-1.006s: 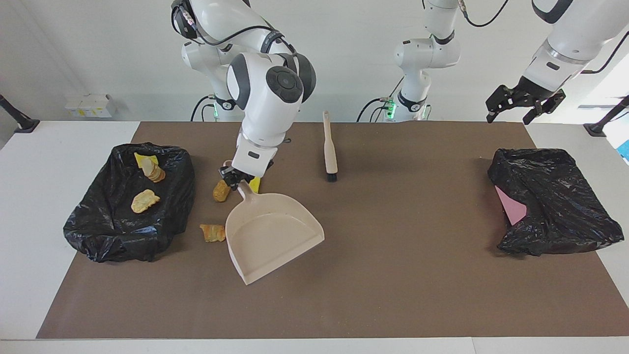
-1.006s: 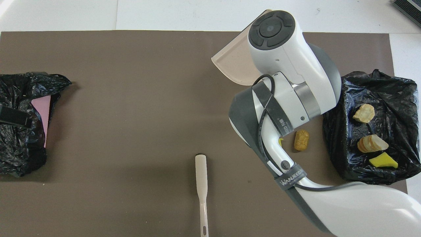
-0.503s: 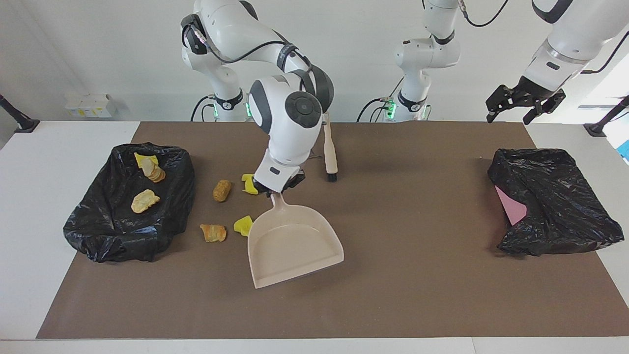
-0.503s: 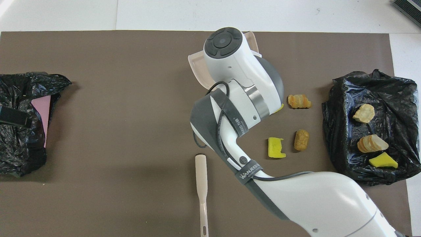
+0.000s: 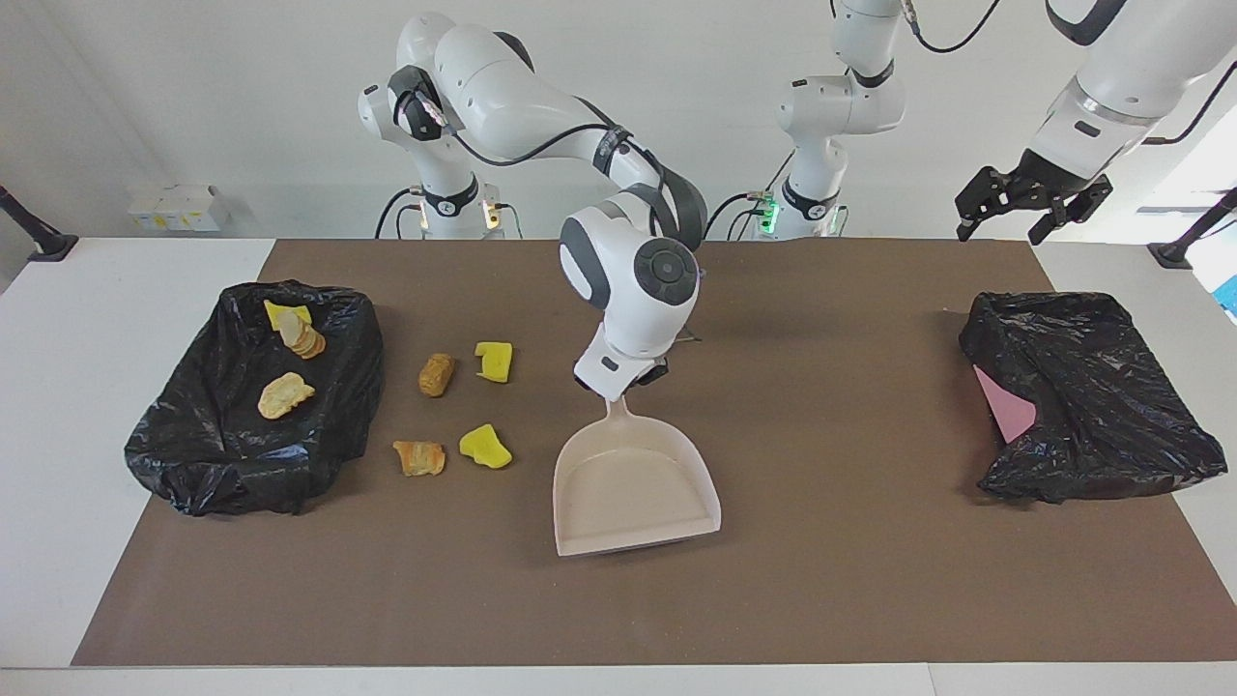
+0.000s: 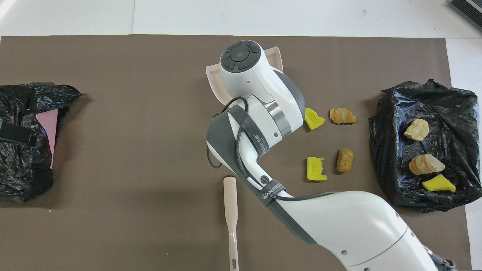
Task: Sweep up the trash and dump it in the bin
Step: 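Bring the empty dustpan back to the mat center and release it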
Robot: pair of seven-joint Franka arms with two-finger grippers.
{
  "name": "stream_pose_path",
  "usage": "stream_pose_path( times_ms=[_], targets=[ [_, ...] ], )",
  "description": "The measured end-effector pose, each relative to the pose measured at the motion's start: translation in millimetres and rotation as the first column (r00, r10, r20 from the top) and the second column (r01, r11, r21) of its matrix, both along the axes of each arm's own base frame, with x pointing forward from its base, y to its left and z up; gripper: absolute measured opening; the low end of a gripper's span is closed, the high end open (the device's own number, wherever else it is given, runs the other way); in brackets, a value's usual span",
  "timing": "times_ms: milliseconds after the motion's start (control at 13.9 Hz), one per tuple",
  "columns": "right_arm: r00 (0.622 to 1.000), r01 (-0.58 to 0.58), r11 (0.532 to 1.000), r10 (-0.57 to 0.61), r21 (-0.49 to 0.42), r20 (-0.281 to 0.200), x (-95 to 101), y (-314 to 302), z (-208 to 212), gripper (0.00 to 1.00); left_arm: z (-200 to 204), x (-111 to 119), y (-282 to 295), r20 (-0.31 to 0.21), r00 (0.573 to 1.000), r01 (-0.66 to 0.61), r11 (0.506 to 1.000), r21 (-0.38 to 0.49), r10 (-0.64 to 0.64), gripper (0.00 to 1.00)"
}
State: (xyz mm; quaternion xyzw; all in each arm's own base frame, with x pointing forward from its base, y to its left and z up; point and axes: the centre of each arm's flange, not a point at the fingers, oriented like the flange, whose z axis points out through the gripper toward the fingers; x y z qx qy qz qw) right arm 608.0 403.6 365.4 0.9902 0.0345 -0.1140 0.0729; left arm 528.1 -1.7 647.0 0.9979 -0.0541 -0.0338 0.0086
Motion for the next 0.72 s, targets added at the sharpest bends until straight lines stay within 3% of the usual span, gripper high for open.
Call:
stream_pose_path(
  times_ms=[216, 718],
  targets=[
    [0.998, 0.049, 0.998, -0.048, 0.041, -0.028, -7.5, 13.9, -3.7, 0.32, 0.1, -0.5, -0.6, -0.001, 1.0, 0.002, 1.0, 0.0, -0.002, 1.0],
    [0.997, 0.081, 0.993, -0.08, 0.085, -0.008, -6.5, 27.7, -13.0, 0.32, 0.5, -1.7, -3.4, -0.003, 1.0, 0.008, 1.0, 0.0, -0.008, 1.0]
  ],
)
